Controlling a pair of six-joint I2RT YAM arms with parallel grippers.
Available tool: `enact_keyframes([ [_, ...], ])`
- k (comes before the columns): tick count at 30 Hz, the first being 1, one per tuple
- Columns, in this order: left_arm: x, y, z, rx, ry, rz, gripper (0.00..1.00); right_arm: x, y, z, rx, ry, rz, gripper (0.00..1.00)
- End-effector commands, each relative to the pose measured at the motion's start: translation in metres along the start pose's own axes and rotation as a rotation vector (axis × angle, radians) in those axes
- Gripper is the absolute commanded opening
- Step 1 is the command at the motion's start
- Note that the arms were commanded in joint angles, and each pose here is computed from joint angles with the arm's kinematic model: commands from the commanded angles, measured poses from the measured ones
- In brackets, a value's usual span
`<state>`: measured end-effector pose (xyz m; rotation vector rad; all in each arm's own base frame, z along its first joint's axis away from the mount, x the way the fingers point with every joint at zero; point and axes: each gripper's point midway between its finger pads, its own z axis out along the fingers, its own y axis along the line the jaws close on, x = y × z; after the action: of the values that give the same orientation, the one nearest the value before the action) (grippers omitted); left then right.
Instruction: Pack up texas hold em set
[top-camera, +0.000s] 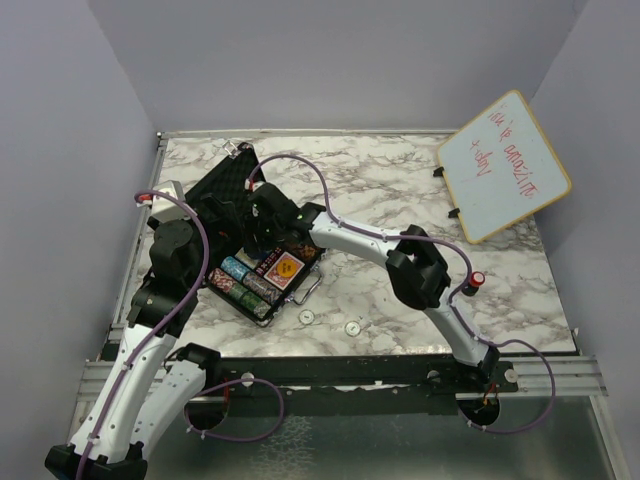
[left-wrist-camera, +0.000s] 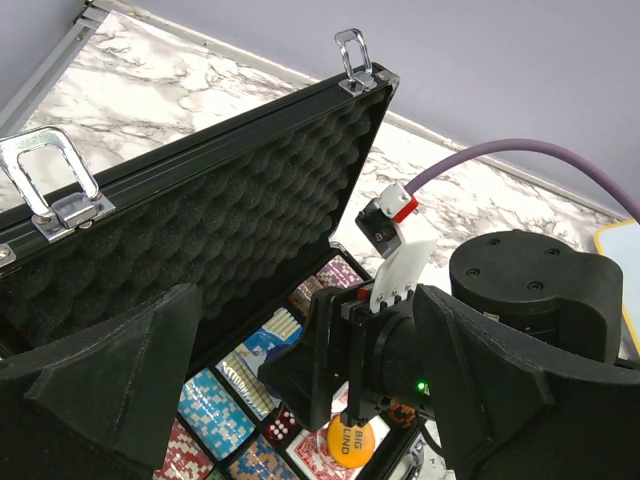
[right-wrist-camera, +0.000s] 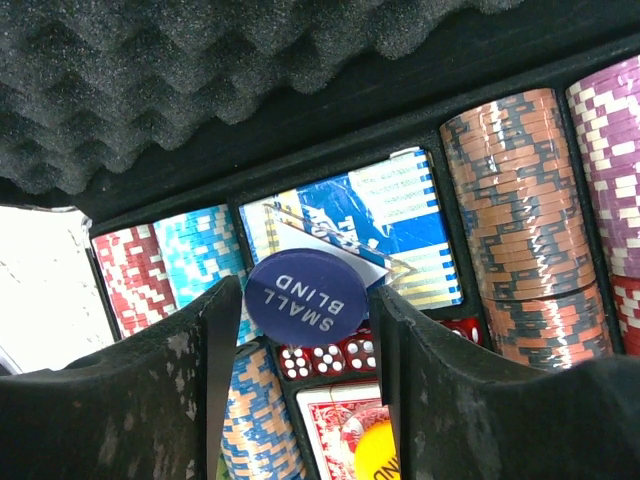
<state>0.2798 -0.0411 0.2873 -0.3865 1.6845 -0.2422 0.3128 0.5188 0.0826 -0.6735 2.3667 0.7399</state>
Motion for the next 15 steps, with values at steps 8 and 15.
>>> enact_keyframes([
  [8,-0.003,0.005,-0.002,-0.021,-0.016,-0.012,0.95,-0.005,0.012,-0.009,-0.031,0.002,-0.029,0.71],
  [15,-0.007,0.006,-0.005,-0.026,-0.027,-0.013,0.95,-0.031,0.007,-0.058,0.023,-0.112,-0.027,0.7],
])
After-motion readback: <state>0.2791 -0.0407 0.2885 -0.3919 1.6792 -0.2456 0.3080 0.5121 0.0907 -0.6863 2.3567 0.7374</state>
